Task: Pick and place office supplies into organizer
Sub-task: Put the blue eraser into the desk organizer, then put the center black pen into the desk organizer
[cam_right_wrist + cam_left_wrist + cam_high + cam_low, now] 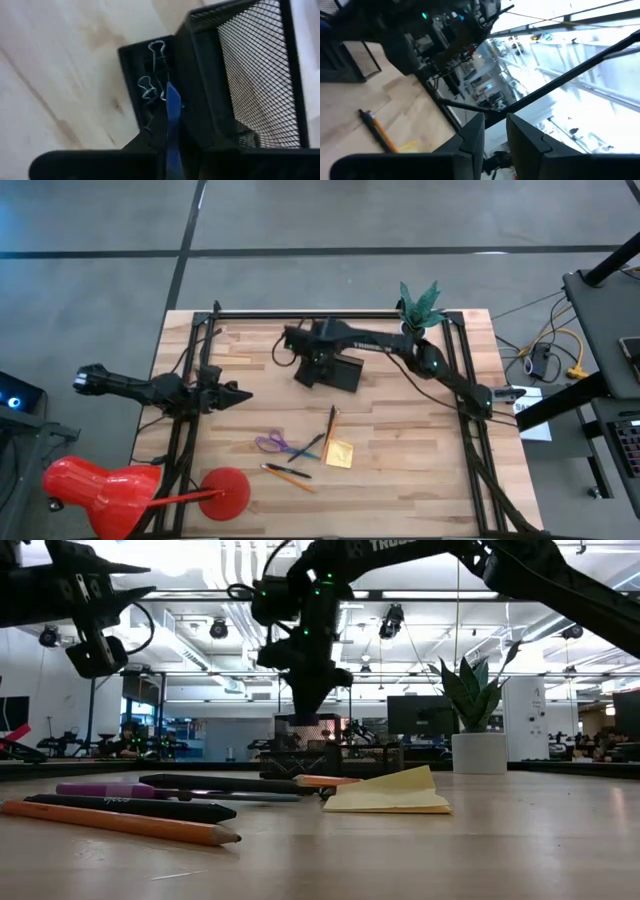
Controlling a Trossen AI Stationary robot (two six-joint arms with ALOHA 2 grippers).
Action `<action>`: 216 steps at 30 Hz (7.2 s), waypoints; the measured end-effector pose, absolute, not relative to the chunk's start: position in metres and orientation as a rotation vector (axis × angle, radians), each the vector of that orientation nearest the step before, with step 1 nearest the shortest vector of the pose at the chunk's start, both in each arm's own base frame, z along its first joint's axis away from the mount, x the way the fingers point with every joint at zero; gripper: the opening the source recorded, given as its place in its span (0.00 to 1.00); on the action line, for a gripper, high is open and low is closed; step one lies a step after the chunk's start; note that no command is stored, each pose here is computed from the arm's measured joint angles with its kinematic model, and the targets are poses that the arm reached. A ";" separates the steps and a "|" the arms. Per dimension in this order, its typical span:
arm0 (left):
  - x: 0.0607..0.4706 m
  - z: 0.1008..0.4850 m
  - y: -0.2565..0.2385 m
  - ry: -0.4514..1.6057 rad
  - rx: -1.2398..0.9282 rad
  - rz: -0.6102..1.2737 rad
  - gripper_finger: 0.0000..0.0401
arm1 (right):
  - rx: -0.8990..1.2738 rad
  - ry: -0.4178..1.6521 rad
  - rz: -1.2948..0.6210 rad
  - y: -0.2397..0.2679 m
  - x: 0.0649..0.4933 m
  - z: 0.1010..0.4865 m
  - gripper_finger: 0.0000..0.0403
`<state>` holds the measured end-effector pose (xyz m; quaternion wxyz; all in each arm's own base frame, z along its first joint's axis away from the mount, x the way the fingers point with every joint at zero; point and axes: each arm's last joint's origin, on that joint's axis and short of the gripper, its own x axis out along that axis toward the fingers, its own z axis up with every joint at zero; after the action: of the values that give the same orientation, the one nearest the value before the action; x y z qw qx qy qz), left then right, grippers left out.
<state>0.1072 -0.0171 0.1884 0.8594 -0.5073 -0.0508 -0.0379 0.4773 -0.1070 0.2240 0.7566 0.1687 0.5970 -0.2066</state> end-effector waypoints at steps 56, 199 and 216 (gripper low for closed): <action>0.106 0.188 -0.015 -0.140 -0.985 -0.016 0.16 | -0.317 1.357 0.401 0.093 0.490 0.185 0.44; 0.088 0.217 -0.012 -0.313 -0.685 -0.084 0.16 | -1.253 1.798 -0.340 -0.077 0.448 0.229 0.07; 0.088 0.217 -0.012 -0.311 -0.685 -0.085 0.16 | -1.188 1.864 -0.248 -0.089 0.440 0.212 0.07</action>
<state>0.0880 -0.0121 0.2170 0.9292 -0.3346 -0.1517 -0.0414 0.4403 -0.0888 0.2120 0.4428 -0.4789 0.7514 -0.1001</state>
